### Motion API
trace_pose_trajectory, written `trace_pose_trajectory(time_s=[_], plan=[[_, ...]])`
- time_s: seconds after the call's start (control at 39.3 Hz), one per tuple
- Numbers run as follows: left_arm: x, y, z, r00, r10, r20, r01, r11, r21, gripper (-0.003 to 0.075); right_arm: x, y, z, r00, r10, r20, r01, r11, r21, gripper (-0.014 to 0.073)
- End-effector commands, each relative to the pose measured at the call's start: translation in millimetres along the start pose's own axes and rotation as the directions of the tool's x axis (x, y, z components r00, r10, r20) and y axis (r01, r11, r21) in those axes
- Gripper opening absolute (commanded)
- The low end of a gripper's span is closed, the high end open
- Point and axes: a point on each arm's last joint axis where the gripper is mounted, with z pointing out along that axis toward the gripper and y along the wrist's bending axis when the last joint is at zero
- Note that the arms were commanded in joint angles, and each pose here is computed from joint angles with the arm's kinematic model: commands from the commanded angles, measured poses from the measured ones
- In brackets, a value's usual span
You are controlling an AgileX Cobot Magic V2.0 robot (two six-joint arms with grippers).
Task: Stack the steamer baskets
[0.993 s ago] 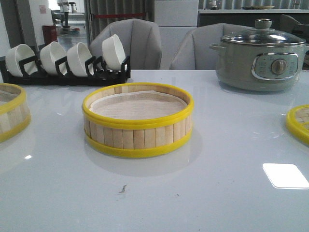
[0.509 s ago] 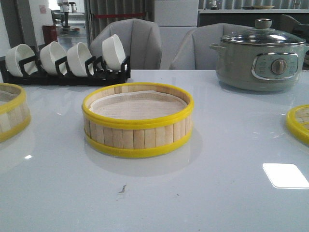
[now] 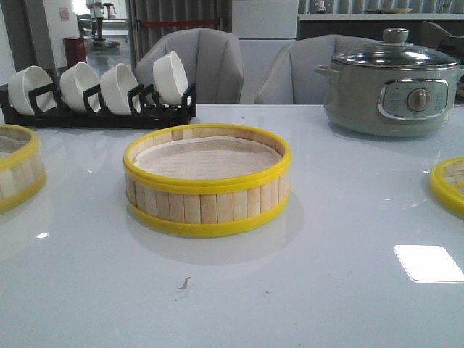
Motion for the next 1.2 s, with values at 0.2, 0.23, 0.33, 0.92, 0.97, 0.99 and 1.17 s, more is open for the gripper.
trace_pose_trajectory(time_s=[0.2, 0.23, 0.33, 0.92, 0.97, 0.99, 1.17], plan=[[-9.6, 0.2, -17.3, 0.997, 0.010, 0.079, -0.010, 1.000, 0.002, 0.0088, -13.4, 1.1, -3.0, 0.993, -0.008, 0.118, 0.009, 1.000, -0.008, 0.0057], [-10.2, 1.0, -17.3, 0.996, 0.016, 0.086, -0.015, 1.000, -0.007, 0.0088, -13.4, 1.1, -3.0, 0.993, -0.008, 0.118, 0.009, 1.000, -0.008, 0.0057], [-11.3, 1.4, -17.4, 0.995, 0.019, 0.098, -0.018, 1.000, -0.013, 0.0088, -13.4, 1.1, -3.0, 0.993, -0.008, 0.118, 0.009, 1.000, -0.008, 0.0057], [-11.3, 2.9, -17.5, 0.995, 0.031, 0.098, -0.028, 0.999, -0.030, 0.0088, -13.4, 1.1, -3.0, 0.993, -0.008, 0.118, 0.009, 1.000, -0.008, 0.0057], [-11.3, 2.8, -17.5, 0.995, 0.030, 0.098, -0.027, 0.999, -0.028, 0.0088, -13.4, 1.1, -3.0, 0.993, -0.008, 0.118, 0.009, 1.000, -0.008, 0.0057], [-11.3, 2.6, -17.5, 0.995, 0.029, 0.098, -0.026, 0.999, -0.027, 0.0088, -13.4, 1.1, -3.0, 0.993, -0.008, 0.118, 0.009, 1.000, -0.008, 0.0057], [-11.2, 2.3, -17.4, 0.995, 0.026, 0.096, -0.024, 0.999, -0.022, 0.0087, -13.3, 0.5, -3.0, 0.983, -0.143, 0.116, 0.143, 0.990, 0.015, 0.0057]])
